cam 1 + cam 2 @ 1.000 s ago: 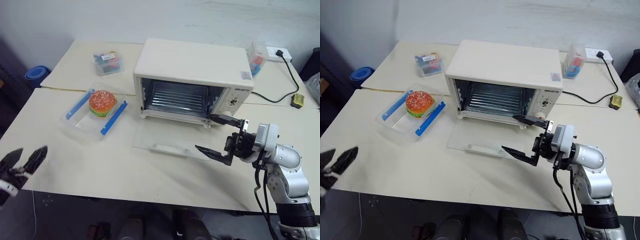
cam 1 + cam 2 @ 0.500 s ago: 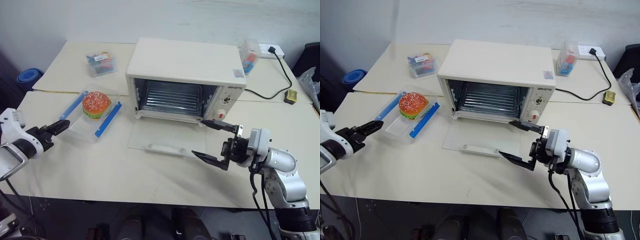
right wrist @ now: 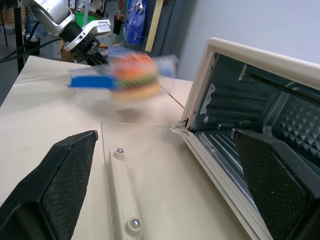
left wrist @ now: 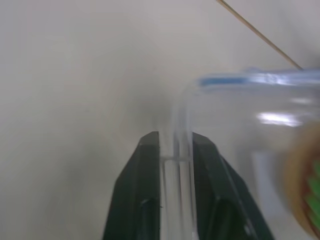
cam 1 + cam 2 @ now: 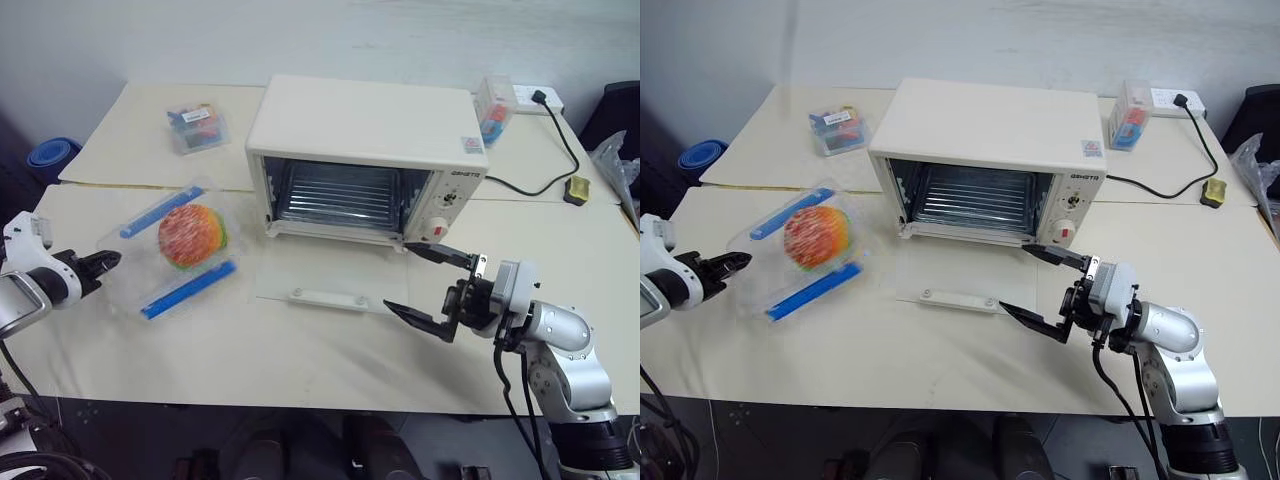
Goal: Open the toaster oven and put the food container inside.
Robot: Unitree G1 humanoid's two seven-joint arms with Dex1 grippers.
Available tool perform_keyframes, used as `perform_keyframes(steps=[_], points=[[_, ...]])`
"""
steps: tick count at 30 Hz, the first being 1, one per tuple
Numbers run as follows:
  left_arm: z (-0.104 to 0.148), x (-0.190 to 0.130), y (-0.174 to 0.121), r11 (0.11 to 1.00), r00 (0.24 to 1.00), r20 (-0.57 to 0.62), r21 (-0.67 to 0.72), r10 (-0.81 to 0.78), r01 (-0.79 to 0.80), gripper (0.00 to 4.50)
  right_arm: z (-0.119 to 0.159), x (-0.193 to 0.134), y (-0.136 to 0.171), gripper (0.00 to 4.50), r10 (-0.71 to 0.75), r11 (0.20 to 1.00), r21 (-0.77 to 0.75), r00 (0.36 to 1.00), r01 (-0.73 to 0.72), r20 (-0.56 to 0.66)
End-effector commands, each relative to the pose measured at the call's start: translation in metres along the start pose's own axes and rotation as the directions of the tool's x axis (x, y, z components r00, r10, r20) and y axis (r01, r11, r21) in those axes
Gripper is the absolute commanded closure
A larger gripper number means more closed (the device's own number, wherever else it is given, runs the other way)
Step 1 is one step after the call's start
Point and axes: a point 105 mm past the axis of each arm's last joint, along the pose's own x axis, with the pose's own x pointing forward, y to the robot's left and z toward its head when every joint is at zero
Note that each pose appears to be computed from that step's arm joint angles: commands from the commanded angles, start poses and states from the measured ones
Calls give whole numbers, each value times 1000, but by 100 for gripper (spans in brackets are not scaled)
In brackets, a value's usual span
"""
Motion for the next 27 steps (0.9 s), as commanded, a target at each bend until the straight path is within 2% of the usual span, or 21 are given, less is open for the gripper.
perform_keyframes(steps=[1,4,8,12,15,18,22,27], points=[[34,-17,-10,993,996,82,115,-31,21,428,6,0,1,0,-6,999,-36,1000,6,22],[36,-23,-26,977,995,47,201,-83,72,428,3,-3,1,0,-13,999,-35,1000,13,13],[38,-28,-68,934,979,-7,300,-204,197,428,-4,-12,1,0,-34,999,-32,999,34,-18],[27,-25,-115,871,948,-89,378,-305,316,428,-11,-22,2,0,-60,998,-30,997,58,-46],[16,-14,-144,830,941,-151,443,-302,337,428,-15,-28,3,0,-74,997,-29,996,73,-57],[3,-3,-184,792,913,-192,454,-361,409,428,-10,-28,0,0,-134,991,-35,991,133,-23],[-14,10,-213,770,893,-230,451,-387,450,428,-3,-25,4,0,-154,987,-48,988,153,-14],[-31,31,-227,782,903,-254,453,-347,428,428,4,-27,10,0,-200,979,-58,979,198,-29]])
